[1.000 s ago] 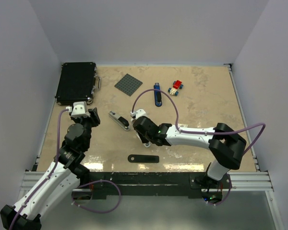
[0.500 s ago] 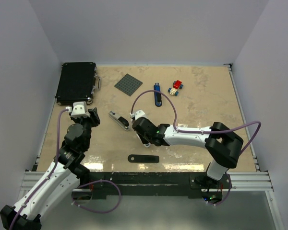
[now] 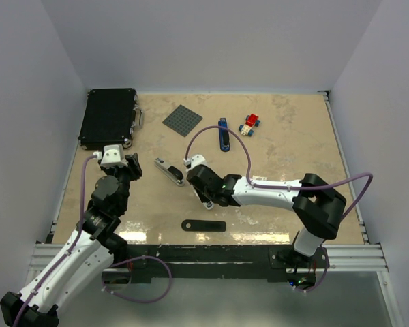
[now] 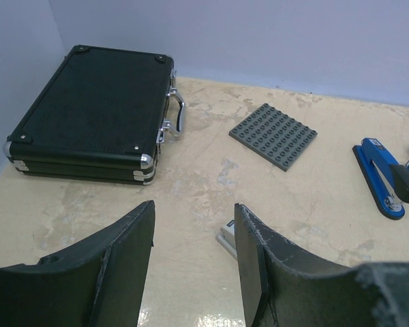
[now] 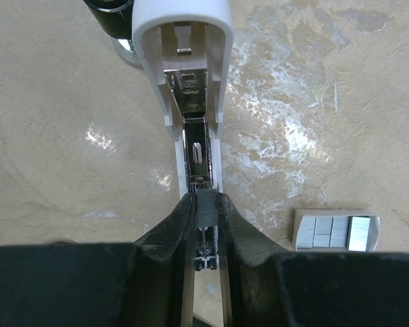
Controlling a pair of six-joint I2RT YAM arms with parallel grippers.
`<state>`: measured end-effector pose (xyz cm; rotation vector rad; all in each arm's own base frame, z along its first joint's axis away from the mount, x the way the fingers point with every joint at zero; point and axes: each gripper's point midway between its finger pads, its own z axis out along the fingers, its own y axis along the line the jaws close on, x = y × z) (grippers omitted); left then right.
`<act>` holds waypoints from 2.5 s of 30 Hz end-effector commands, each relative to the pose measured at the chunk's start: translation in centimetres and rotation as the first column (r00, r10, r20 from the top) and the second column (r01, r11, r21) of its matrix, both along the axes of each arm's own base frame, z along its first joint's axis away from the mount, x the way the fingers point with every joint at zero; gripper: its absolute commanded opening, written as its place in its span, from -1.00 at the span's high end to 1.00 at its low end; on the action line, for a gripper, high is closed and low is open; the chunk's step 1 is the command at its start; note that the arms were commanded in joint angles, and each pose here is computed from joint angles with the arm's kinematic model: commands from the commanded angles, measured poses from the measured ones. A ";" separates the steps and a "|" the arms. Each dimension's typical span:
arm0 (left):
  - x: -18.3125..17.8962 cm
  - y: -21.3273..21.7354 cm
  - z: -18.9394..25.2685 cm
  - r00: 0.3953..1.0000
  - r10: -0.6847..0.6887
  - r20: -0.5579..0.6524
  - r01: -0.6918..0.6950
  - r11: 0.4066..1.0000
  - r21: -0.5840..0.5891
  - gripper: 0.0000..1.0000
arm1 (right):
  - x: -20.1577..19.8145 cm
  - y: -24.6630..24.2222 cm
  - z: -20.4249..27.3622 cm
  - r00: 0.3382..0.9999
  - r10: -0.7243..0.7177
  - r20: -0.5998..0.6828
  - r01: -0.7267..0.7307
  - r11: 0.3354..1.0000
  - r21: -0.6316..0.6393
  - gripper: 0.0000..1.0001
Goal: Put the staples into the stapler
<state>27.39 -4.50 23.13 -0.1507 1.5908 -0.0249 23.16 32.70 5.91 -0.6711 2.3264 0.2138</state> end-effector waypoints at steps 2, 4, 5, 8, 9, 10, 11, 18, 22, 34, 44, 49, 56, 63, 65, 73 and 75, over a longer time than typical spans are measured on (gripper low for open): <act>0.0 0.1 2.6 0.998 0.003 0.062 0.000 0.999 -0.047 -0.09 | 1.0 1.1 2.9 0.998 -0.011 0.060 0.007 0.998 0.057 0.86; 0.0 0.0 2.6 0.998 0.001 0.062 0.001 0.999 -0.045 -0.10 | 0.9 1.1 2.6 0.998 -0.008 0.055 0.005 0.999 0.053 0.86; 0.0 0.0 2.6 0.998 0.001 0.062 0.001 0.999 -0.045 -0.10 | 0.9 1.1 2.4 0.999 -0.008 0.053 0.006 0.999 0.051 0.86; 0.0 0.0 2.7 0.998 0.001 0.063 0.001 0.999 -0.046 -0.10 | 0.8 1.0 2.0 0.999 -0.006 0.043 0.004 0.999 0.047 0.86; 0.0 0.0 2.7 0.998 0.001 0.063 0.001 0.999 -0.046 -0.10 | 0.7 1.0 2.0 0.999 -0.003 0.041 0.001 0.999 0.046 0.86; 0.0 0.0 2.7 0.998 0.001 0.063 0.002 0.999 -0.047 -0.09 | 0.6 1.0 1.7 0.999 -0.002 0.036 0.001 0.999 0.044 0.86; 0.0 0.0 2.7 0.998 0.001 0.063 0.001 0.999 -0.046 -0.10 | 0.6 1.1 1.7 0.999 0.000 0.035 -0.001 0.999 0.048 0.86; 0.0 0.0 2.6 0.998 0.001 0.060 0.001 0.999 -0.045 -0.09 | 0.4 1.2 1.4 1.000 0.010 0.025 -0.011 0.999 0.048 0.87; 0.0 0.0 2.6 0.998 0.001 0.060 0.001 0.999 -0.045 -0.09 | 0.2 1.2 1.2 1.000 0.014 0.015 -0.015 0.999 0.047 0.87; 0.0 0.0 2.6 0.998 0.001 0.061 0.001 0.999 -0.046 -0.10 | 0.0 0.7 0.2 1.000 0.014 -0.002 -0.014 1.000 0.018 0.87; 0.0 0.1 2.6 0.998 0.003 0.062 0.000 0.999 -0.045 -0.09 | -0.3 0.5 -0.4 1.000 0.011 -0.015 -0.011 1.000 0.007 0.87; 0.0 0.1 2.6 0.998 0.003 0.063 0.000 0.999 -0.046 -0.10 | -0.2 0.2 -0.5 1.000 0.004 -0.014 -0.004 1.000 0.001 0.87; 0.0 0.0 2.7 0.998 0.000 0.064 0.003 0.999 -0.047 -0.10 | -0.3 0.0 -0.4 1.000 0.005 -0.010 -0.005 1.000 -0.004 0.87; 0.0 0.0 2.6 0.998 -0.002 0.062 0.004 0.999 -0.045 -0.10 | -0.6 -0.4 -0.6 1.000 0.003 -0.015 -0.003 1.000 -0.009 0.87; 0.0 0.0 2.6 0.998 -0.002 0.062 0.005 0.999 -0.047 -0.10 | -0.6 -0.6 -0.6 1.000 0.001 -0.013 -0.001 1.000 -0.011 0.87; 0.0 0.0 2.6 0.998 -0.003 0.060 0.006 0.999 -0.044 -0.10 | -0.8 -0.8 -0.5 1.000 0.004 -0.020 -0.004 1.000 -0.011 0.83; 0.0 0.0 2.6 0.998 -0.003 0.062 0.006 0.999 -0.047 -0.09 | -0.7 -0.7 -0.2 1.000 0.003 -0.016 -0.003 1.000 -0.007 0.75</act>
